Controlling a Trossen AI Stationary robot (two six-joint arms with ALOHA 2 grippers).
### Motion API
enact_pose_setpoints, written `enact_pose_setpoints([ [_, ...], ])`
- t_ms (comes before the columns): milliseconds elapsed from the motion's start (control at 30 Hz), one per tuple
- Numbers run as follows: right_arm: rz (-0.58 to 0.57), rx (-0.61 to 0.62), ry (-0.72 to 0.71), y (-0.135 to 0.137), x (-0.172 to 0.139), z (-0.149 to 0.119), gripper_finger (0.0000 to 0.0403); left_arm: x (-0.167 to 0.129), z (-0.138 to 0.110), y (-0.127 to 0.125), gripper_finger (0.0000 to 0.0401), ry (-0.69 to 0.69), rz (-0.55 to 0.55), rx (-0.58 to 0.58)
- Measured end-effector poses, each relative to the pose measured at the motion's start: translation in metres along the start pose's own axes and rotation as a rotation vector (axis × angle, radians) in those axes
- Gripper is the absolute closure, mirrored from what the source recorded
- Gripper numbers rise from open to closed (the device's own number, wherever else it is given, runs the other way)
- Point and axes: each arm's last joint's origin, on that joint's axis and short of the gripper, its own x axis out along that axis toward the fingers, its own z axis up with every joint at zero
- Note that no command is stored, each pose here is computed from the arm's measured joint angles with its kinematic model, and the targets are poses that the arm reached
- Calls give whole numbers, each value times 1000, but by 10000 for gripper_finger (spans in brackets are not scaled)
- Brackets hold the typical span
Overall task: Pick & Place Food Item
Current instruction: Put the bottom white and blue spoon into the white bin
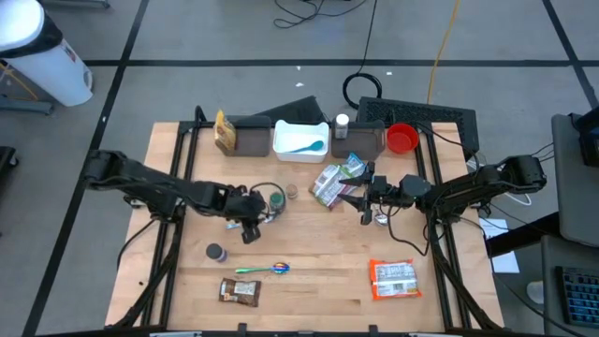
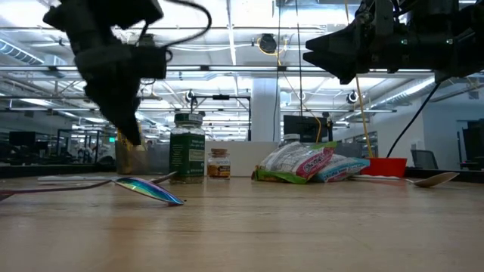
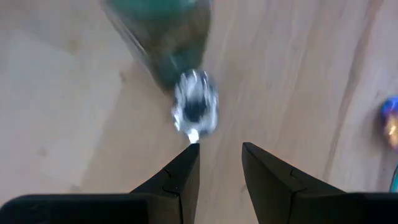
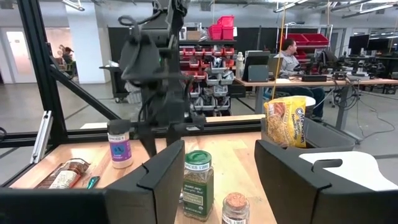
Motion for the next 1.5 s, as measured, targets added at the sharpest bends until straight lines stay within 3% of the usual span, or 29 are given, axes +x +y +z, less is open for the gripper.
enact_pose_setpoints([
  [167, 0, 0, 3, 0, 0, 0, 212, 16, -5, 0, 272, 92, 7, 15],
  [467, 0, 0, 4, 0, 0, 0, 215, 19, -7, 15, 268, 178, 39, -75],
  [800, 0, 0, 4, 0, 0, 0, 214, 19, -5, 23, 180, 197, 21, -71],
  [933, 0, 0, 5, 0, 0, 0, 214, 19, -7, 23, 162, 221, 28, -49],
  [1500, 0, -2, 11, 0, 0, -1, 212, 40, -14, 22, 185, 315, 57, -22],
])
